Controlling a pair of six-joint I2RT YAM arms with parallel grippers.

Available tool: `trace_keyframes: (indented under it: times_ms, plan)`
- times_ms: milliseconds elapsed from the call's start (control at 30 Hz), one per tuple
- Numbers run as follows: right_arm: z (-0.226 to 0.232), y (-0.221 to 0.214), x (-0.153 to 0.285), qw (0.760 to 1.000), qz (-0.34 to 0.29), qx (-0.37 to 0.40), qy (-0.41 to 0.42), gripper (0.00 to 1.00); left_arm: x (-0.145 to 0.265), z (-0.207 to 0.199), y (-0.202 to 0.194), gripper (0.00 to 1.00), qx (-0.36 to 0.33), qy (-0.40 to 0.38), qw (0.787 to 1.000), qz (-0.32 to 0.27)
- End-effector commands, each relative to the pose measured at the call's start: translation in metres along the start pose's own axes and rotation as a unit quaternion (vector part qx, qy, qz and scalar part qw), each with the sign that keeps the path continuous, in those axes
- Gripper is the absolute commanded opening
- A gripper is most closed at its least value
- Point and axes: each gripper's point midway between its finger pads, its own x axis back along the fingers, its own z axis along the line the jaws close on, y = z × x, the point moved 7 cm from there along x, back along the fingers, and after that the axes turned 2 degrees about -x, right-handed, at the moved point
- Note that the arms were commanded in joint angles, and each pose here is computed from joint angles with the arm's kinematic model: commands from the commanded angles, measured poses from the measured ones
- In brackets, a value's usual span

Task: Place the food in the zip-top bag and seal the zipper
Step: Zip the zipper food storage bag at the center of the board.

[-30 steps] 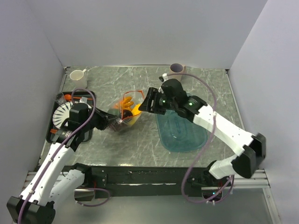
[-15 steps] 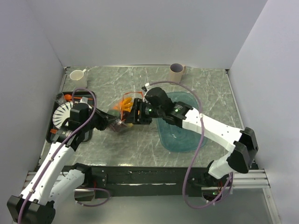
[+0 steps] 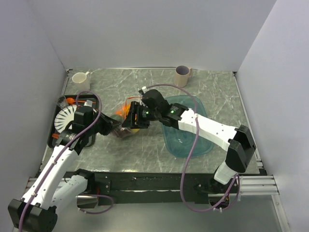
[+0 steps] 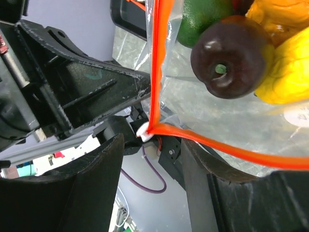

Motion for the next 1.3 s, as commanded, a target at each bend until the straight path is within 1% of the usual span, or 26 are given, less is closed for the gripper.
trace_keyframes:
  times_ms: [0, 167, 367, 500, 700, 733, 767, 800, 833, 933, 1000, 1033, 1167, 1267]
  plan:
    - [0.018, 0.005, -0.004, 1.000, 0.004, 0.011, 0.021, 0.58, 0.004, -0.016, 0.007, 0.01, -0.024, -0.036, 0.999, -0.020]
    - [0.018, 0.003, -0.009, 1.000, 0.005, 0.004, 0.018, 0.54, 0.002, -0.016, 0.007, 0.01, -0.024, -0.036, 0.999, -0.017]
    - [0.015, 0.003, -0.011, 1.000, 0.004, 0.006, 0.010, 0.42, 0.004, -0.019, 0.008, 0.01, -0.027, -0.040, 0.999, -0.018]
    - [0.015, 0.003, -0.012, 1.000, 0.004, 0.005, 0.011, 0.33, 0.004, -0.019, 0.008, 0.01, -0.026, -0.039, 0.999, -0.018]
    - [0.016, 0.002, -0.010, 1.000, 0.001, 0.009, 0.017, 0.12, 0.006, -0.018, 0.007, 0.01, -0.024, -0.041, 0.999, -0.020]
    - [0.013, 0.001, -0.010, 1.000, 0.002, 0.003, 0.014, 0.07, 0.006, -0.018, 0.007, 0.03, -0.023, -0.041, 0.999, -0.020]
    - [0.014, 0.002, -0.011, 1.000, -0.001, 0.002, 0.021, 0.05, 0.007, -0.018, 0.007, 0.09, -0.022, -0.042, 0.999, -0.019]
    - [0.015, 0.002, -0.009, 1.000, -0.004, 0.000, 0.026, 0.05, 0.008, -0.017, 0.006, 0.16, -0.023, -0.044, 0.999, -0.016]
    - [0.009, -0.001, -0.011, 1.000, -0.001, -0.011, 0.023, 0.04, 0.009, -0.018, 0.005, 0.25, -0.023, -0.047, 0.999, -0.014]
    - [0.011, 0.000, -0.010, 0.998, -0.016, -0.021, 0.056, 0.02, 0.013, -0.015, 0.001, 0.43, -0.017, -0.054, 0.998, -0.009]
    - [0.011, 0.000, -0.008, 0.998, -0.020, -0.028, 0.060, 0.01, 0.018, -0.011, -0.003, 0.49, -0.013, -0.059, 0.998, -0.011]
    - [0.011, 0.001, -0.009, 0.997, -0.024, -0.029, 0.061, 0.01, 0.020, -0.011, -0.004, 0.52, -0.008, -0.062, 0.998, -0.011]
    - [0.014, 0.005, -0.005, 0.997, -0.031, -0.031, 0.069, 0.00, 0.024, 0.000, -0.013, 0.56, 0.015, -0.074, 0.997, -0.003]
    - [0.016, 0.008, -0.002, 0.996, -0.038, -0.033, 0.079, 0.00, 0.021, 0.012, -0.018, 0.56, 0.028, -0.063, 0.998, 0.000]
